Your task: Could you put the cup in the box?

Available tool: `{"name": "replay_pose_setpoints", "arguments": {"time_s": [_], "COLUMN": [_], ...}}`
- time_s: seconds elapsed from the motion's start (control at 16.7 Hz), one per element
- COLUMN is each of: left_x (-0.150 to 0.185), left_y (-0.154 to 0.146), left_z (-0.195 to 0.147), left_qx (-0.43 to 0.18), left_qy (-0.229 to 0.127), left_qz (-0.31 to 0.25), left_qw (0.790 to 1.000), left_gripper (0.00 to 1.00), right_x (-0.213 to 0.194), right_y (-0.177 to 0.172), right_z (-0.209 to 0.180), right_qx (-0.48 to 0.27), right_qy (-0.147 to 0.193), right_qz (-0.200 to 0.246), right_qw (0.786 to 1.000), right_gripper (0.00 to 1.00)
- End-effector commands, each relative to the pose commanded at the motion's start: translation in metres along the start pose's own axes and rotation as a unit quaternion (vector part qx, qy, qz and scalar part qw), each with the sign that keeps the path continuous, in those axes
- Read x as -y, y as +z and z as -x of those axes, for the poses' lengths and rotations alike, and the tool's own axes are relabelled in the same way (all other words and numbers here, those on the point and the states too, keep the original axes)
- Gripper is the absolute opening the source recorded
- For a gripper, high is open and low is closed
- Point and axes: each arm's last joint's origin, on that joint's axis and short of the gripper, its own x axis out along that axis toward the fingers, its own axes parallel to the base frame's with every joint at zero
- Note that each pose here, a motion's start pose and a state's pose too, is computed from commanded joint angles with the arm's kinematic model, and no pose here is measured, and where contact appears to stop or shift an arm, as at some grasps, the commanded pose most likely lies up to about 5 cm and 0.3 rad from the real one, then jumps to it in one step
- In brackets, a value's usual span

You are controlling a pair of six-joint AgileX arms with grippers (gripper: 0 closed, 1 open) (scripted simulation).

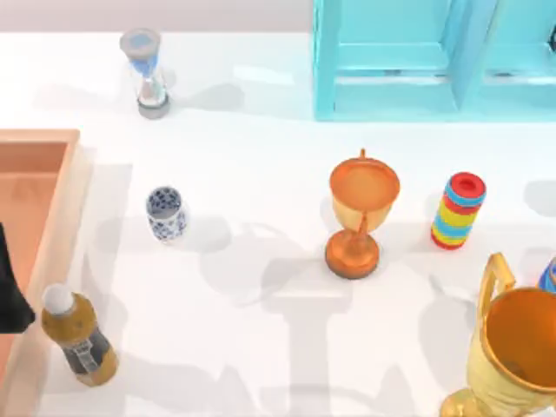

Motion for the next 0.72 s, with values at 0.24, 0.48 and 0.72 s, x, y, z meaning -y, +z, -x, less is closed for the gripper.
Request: {"name": "replay_pose_setpoints", "arguments": {"time_s": [0.24, 0.48, 0.72], "left_x": [0.0, 0.003, 0.01], "left_y": [0.005, 0.031, 0.075], "left_z": [0.0, -0.006, -0.028], "left_qx": [-0.012, -0.079, -0.19], "left_qy": [-0.002, -0.013, -0.026], "left_qz": [0.003, 0.02, 0.042], "left_qw": [1.0, 0.997, 0.981], "left_gripper": [1.0, 1.0, 1.0], "right_x": [0.0, 0.0, 0.0], "right_y": [0.0, 0.0, 0.0], "right_z": [0.0, 0.0, 0.0], "right_qx": [0.0, 0.0, 0.0], "right_qy": [0.0, 0.0, 0.0], "right_qz": [0.0, 0.0, 0.0], "right_qw": [1.0, 1.0, 1.0], "right_gripper": [1.0, 1.0, 1.0]}}
